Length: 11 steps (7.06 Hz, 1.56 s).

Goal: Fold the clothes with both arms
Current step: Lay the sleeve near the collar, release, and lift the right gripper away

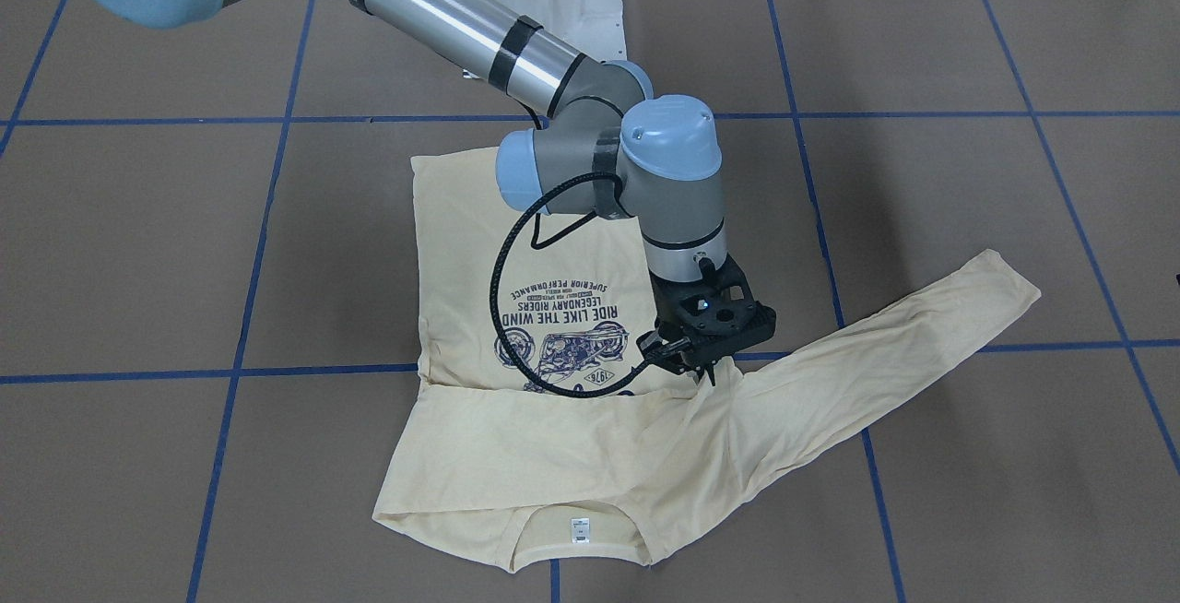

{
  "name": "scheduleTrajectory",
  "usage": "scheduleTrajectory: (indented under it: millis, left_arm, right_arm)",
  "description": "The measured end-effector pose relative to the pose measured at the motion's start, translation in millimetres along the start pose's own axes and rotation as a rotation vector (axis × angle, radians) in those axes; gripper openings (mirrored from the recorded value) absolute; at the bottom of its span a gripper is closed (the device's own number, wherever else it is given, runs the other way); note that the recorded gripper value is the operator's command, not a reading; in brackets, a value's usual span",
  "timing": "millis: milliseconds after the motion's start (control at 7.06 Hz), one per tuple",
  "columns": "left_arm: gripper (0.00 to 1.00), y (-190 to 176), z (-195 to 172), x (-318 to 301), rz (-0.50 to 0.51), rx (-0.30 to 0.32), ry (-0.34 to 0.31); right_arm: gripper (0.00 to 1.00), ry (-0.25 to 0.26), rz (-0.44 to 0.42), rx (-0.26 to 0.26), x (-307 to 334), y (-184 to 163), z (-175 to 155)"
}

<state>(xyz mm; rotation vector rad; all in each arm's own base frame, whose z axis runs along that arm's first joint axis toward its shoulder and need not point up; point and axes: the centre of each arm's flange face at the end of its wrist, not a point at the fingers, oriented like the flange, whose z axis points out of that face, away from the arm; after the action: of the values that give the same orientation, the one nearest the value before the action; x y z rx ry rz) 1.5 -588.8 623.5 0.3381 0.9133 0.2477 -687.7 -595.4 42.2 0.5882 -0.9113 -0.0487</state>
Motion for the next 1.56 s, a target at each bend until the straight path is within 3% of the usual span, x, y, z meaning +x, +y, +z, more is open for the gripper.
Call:
scheduleTrajectory:
  millis: [283,708,1132,1557]
  left_arm:
    - [1.00,0,0,0,0.000,0.000,0.000]
    - [1.00,-8,-3,5,-0.011,0.010,0.000]
    - [1.00,-29,-6,37,-0.095,0.101,-0.057]
    - [1.00,5,55,83,-0.197,0.181,-0.062]
  right_arm:
    - [0.98,-0.014,0.041,0.079,-22,-5,-13]
    - [0.98,-0.026,0.096,0.104,-27,-13,-22]
    - [0.99,0.002,0.195,0.037,4,-22,-59]
    - [0.99,0.048,0.237,-0.100,110,-13,-101]
